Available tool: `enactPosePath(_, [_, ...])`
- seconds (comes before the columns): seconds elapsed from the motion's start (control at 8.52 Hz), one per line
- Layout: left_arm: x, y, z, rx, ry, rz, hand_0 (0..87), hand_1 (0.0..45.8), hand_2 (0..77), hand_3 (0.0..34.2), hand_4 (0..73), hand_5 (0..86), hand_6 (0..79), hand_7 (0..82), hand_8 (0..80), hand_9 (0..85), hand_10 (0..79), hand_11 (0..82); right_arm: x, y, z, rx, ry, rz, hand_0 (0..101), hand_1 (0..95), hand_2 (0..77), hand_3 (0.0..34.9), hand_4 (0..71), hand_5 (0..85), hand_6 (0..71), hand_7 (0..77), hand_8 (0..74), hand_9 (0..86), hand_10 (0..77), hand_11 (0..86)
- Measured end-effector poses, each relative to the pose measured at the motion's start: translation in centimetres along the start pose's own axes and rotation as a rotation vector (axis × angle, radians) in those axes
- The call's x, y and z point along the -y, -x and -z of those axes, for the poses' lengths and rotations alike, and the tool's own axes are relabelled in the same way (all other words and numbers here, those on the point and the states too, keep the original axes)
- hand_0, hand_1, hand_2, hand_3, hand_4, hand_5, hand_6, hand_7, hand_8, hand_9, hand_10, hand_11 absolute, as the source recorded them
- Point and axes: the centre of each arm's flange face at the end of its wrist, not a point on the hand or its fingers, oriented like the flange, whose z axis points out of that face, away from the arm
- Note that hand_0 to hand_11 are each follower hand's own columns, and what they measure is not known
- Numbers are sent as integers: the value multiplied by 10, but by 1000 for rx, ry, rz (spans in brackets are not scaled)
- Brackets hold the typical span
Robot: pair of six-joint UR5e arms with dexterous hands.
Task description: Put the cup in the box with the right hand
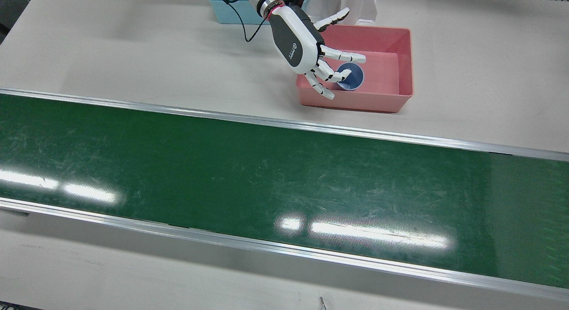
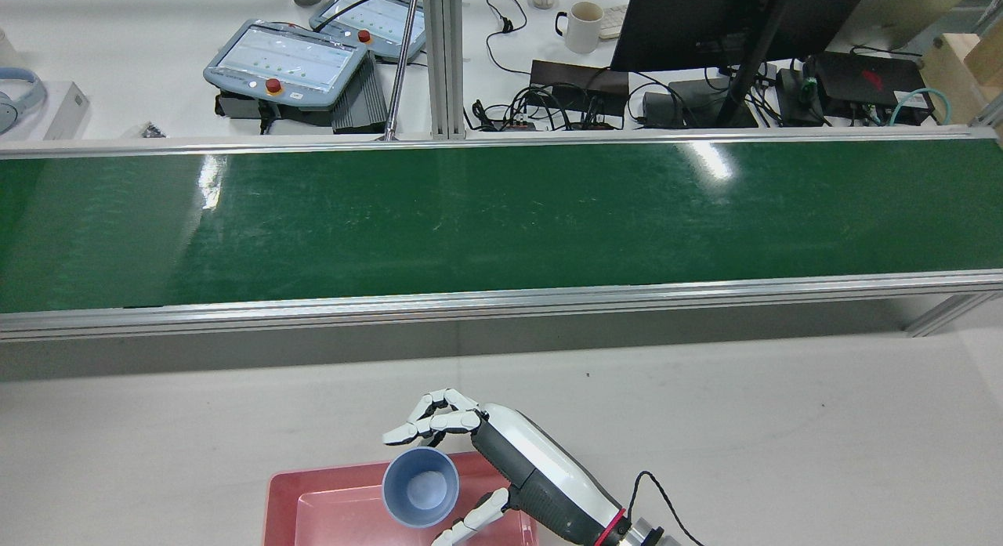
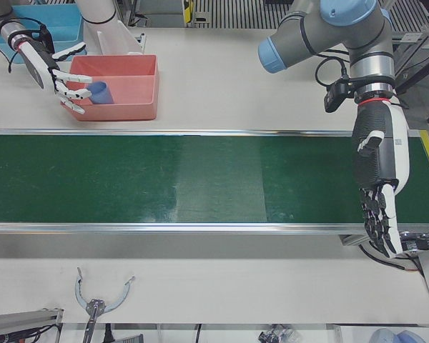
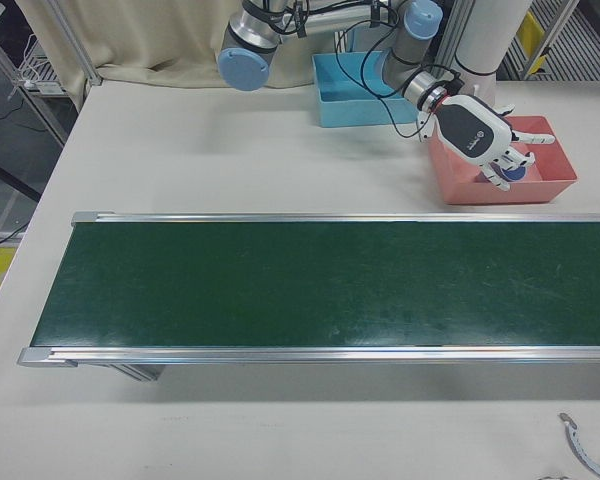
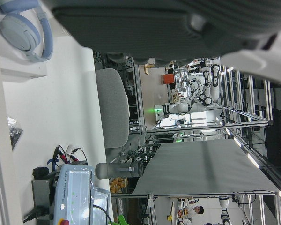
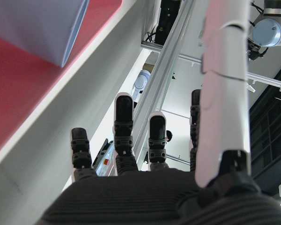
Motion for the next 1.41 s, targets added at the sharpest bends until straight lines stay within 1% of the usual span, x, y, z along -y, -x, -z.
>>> enactPosePath(0.12, [0, 0, 0, 0, 0, 0, 0, 5, 5, 0, 0, 0, 0, 0, 0, 5, 0, 0, 0, 6, 0, 9, 0, -4, 635, 224, 11, 215, 196, 104, 109, 567, 333, 420, 120, 191])
enactPosePath(0.23, [0, 0, 0, 0, -1, 0, 0, 5, 5, 0, 0, 0, 0, 0, 0, 5, 0, 0, 4, 22, 0, 26, -3, -2, 756, 262, 5, 201, 295, 131, 191, 687, 409, 507, 142, 218])
enactPosePath(0.35, [0, 0, 0, 0, -1, 0, 0, 5, 5, 0, 0, 0, 0, 0, 0, 5, 0, 0, 10, 50, 3, 47, -16, 14, 828, 295, 5, 169, 415, 131, 191, 714, 425, 545, 164, 240])
enactPosePath(0.47, [0, 0, 0, 0, -1, 0, 0, 5, 5, 0, 0, 0, 0, 0, 0, 5, 0, 0, 20, 85, 5, 68, -31, 39, 800, 295, 5, 128, 491, 136, 207, 687, 425, 545, 164, 251])
enactPosePath(0.59, [0, 0, 0, 0, -1, 0, 0, 5, 5, 0, 0, 0, 0, 0, 0, 5, 0, 0, 37, 120, 5, 90, -41, 49, 800, 295, 5, 128, 491, 136, 207, 687, 425, 545, 164, 251])
enactPosePath(0.7, [0, 0, 0, 0, 0, 0, 0, 5, 5, 0, 0, 0, 0, 0, 0, 5, 0, 0, 61, 146, 7, 108, -61, 22, 764, 344, 202, 38, 518, 185, 262, 704, 458, 600, 273, 425])
enactPosePath(0.82, [0, 0, 0, 0, 0, 0, 0, 5, 5, 0, 0, 0, 0, 0, 0, 5, 0, 0, 92, 165, 7, 131, -101, -26, 744, 371, 316, 0, 518, 207, 305, 704, 502, 676, 355, 507])
enactPosePath(0.94, [0, 0, 0, 0, 0, 0, 0, 5, 5, 0, 0, 0, 0, 0, 0, 5, 0, 0, 130, 183, 3, 167, -155, -81, 741, 355, 611, 0, 453, 235, 273, 704, 485, 676, 442, 671])
enactPosePath(1.06, [0, 0, 0, 0, 0, 0, 0, 5, 5, 0, 0, 0, 0, 0, 0, 5, 0, 0, 161, 205, 0, 204, -193, -109, 793, 355, 616, 0, 453, 235, 273, 704, 496, 660, 442, 671])
enactPosePath(1.17, [0, 0, 0, 0, 0, 0, 0, 5, 5, 0, 0, 0, 0, 0, 0, 5, 0, 0, 185, 230, -2, 239, -215, -109, 793, 355, 616, 0, 344, 218, 273, 704, 496, 660, 442, 633])
enactPosePath(1.29, [0, 0, 0, 0, 0, 0, 0, 5, 5, 0, 0, 0, 0, 0, 0, 5, 0, 0, 211, 257, -2, 266, -240, -94, 795, 349, 589, 0, 376, 218, 284, 704, 485, 654, 409, 605])
enactPosePath(1.41, [0, 0, 0, 0, 0, 0, 0, 5, 5, 0, 0, 0, 0, 0, 0, 5, 0, 0, 243, 276, -5, 287, -260, -91, 795, 365, 595, 0, 398, 213, 289, 704, 485, 654, 409, 584])
